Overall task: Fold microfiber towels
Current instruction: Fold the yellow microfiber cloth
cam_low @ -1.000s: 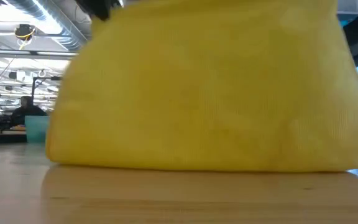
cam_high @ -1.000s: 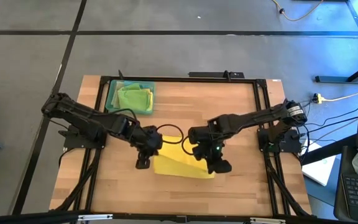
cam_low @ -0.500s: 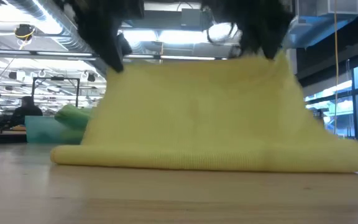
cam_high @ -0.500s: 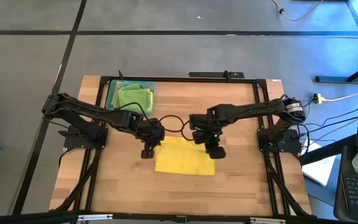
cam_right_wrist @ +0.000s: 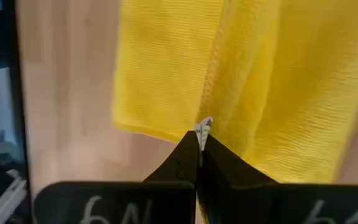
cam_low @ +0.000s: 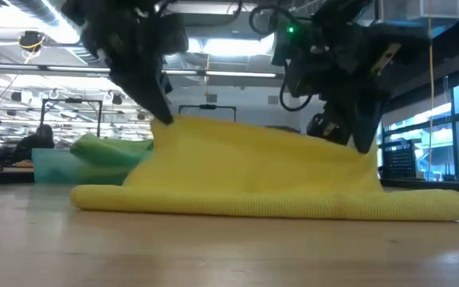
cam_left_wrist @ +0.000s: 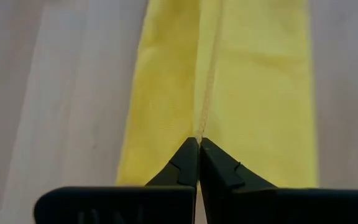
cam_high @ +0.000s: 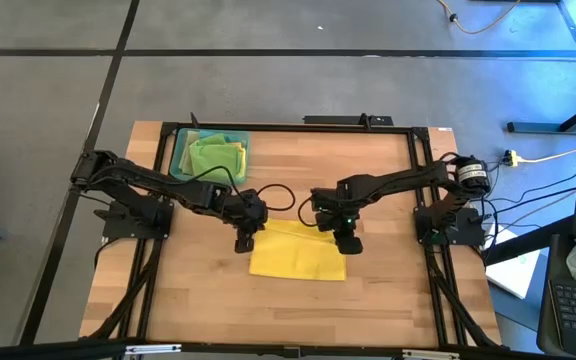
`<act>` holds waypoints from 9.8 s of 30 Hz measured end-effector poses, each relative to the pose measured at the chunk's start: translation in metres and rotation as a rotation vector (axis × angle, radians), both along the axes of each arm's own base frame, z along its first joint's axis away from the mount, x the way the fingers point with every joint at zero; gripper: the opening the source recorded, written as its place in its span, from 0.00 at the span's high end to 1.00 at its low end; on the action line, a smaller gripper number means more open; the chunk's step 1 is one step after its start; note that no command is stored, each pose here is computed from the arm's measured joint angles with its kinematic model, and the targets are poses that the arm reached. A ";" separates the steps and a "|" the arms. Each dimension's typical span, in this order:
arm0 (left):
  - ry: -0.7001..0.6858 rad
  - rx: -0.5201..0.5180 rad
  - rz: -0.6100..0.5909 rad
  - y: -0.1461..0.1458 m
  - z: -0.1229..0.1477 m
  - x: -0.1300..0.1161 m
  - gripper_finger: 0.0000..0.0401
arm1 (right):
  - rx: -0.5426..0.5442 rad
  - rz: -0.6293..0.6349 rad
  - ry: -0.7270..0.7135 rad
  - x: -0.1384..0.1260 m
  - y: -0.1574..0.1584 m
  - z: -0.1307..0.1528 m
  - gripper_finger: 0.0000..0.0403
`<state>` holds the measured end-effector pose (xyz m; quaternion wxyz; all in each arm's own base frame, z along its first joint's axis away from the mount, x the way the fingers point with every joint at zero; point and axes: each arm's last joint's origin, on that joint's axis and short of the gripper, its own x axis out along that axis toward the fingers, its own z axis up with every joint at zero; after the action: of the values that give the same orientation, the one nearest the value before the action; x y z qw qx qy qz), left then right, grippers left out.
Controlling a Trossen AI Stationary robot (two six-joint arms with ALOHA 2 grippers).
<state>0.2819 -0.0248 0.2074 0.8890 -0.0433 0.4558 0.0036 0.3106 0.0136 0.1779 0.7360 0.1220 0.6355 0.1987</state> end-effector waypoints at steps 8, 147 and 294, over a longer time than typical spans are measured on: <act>0.077 0.017 0.021 0.005 -0.023 0.009 1.00 | -0.114 -0.066 -0.017 0.002 -0.020 -0.002 0.98; 0.164 -0.005 -0.197 -0.134 -0.087 -0.004 0.62 | -0.129 -0.584 -0.392 -0.017 0.162 0.045 0.56; -0.061 -0.052 0.120 -0.087 0.015 0.009 0.51 | -0.198 -0.622 -0.677 0.027 0.143 0.038 0.98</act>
<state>0.2908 -0.1120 0.2223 0.8992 -0.0937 0.4251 0.0436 0.3373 0.1561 0.2155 0.9345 0.1643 0.3091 -0.0641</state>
